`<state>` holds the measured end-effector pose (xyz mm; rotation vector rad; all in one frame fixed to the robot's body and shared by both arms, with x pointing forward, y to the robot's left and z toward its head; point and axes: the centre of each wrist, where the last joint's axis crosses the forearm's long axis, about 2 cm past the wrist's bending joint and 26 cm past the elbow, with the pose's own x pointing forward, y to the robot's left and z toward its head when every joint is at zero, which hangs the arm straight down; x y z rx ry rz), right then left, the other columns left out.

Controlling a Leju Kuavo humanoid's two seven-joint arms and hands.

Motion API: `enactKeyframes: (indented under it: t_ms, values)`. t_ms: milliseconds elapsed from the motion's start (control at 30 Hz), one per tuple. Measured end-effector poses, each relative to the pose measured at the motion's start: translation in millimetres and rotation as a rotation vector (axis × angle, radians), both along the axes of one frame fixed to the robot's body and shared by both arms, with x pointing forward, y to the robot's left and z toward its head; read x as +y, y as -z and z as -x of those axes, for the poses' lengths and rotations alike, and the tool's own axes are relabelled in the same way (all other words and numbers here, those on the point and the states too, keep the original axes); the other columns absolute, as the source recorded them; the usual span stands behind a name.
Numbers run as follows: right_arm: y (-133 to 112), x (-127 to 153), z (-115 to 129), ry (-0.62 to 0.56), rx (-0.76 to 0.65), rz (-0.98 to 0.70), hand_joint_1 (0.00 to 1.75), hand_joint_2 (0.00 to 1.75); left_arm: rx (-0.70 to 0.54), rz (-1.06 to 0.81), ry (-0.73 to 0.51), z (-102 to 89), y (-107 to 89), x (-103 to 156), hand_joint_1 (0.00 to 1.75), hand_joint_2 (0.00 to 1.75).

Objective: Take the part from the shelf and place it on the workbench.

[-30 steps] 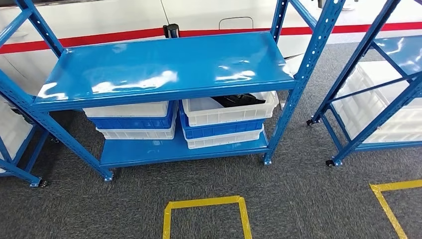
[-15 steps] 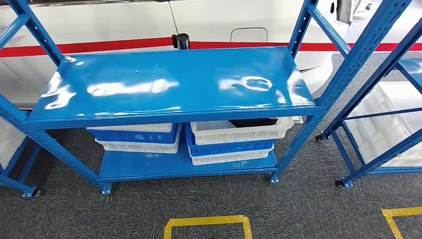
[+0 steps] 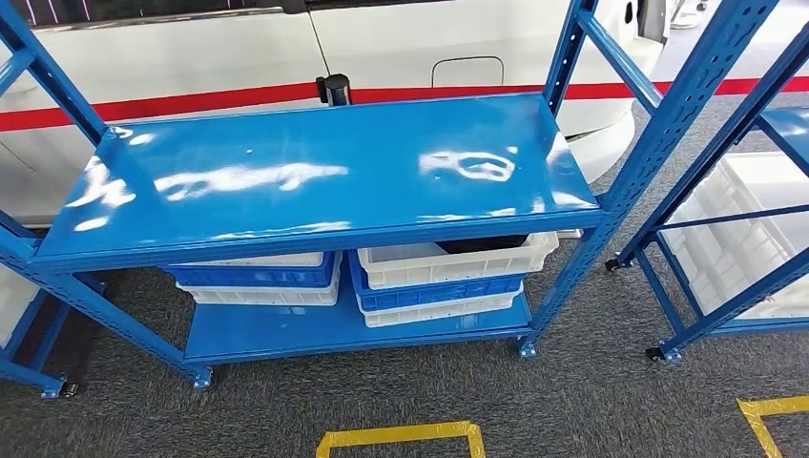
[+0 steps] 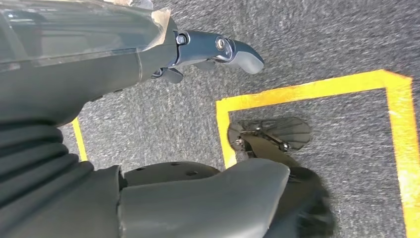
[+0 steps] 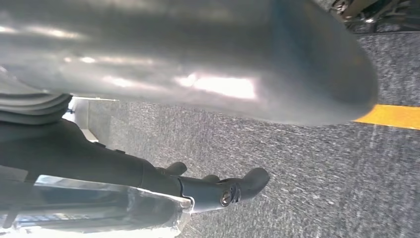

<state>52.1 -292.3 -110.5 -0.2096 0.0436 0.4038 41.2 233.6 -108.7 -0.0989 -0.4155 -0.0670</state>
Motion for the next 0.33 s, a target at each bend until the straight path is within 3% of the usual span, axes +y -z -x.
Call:
enactKeyframes:
  t_ms: [200, 333]
  values:
    - [-0.2, -0.9, -1.3, 0.003, -0.003, 0.0, 0.0, 0.0, 0.006, -0.003, 0.0, -0.7, 0.0, 0.7, 0.0, 1.75]
    - [0.1, -1.5, 0.4, 0.012, 0.001, -0.002, 0.0, 0.0, 0.008, 0.0, 0.002, -1.0, 0.0, 0.6, 0.0, 0.0]
